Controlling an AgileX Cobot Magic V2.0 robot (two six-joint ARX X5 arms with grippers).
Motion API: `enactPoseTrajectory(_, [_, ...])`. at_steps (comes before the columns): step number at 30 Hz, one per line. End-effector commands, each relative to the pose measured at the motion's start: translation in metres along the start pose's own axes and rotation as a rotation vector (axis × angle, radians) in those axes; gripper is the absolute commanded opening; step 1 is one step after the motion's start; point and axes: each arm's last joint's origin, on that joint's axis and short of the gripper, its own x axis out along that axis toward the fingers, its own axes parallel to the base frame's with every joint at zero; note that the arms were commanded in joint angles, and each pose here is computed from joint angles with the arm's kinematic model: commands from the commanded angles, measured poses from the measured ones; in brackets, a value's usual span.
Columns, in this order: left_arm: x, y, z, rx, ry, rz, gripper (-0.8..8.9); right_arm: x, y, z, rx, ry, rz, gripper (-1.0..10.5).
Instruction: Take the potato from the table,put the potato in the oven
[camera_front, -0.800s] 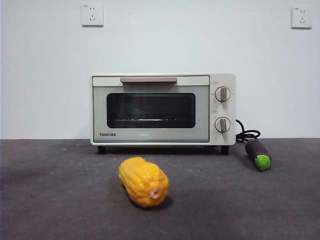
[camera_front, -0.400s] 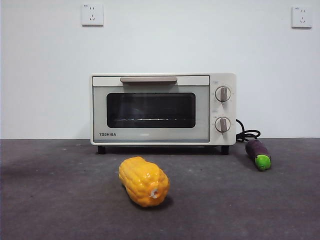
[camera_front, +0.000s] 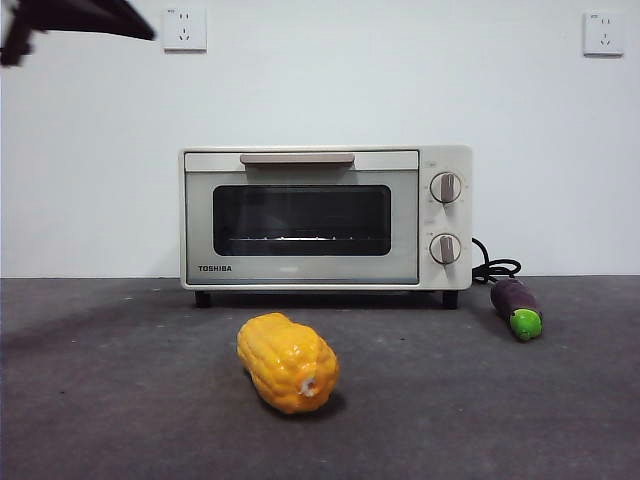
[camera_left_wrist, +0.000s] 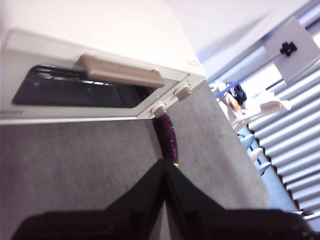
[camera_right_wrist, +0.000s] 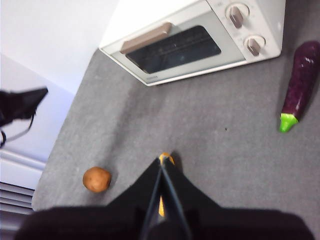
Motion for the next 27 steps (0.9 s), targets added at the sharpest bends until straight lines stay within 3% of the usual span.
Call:
enactPoseTrajectory(1, [0.019, -0.005, 0.021, 0.053, 0.022, 0.022, -0.06, 0.002, -0.001, 0.001, 0.001, 0.015, 0.001, 0.0])
enactPoseTrajectory(13, [0.098, -0.017, 0.076, 0.105, 0.129, 0.057, -0.06, 0.000, 0.002, 0.005, 0.009, 0.024, -0.001, 0.0])
enactPoseTrajectory(27, [0.152, 0.015, 0.071, 0.076, 0.181, 0.169, -0.06, -0.011, 0.019, 0.027, -0.038, 0.060, -0.015, 0.0])
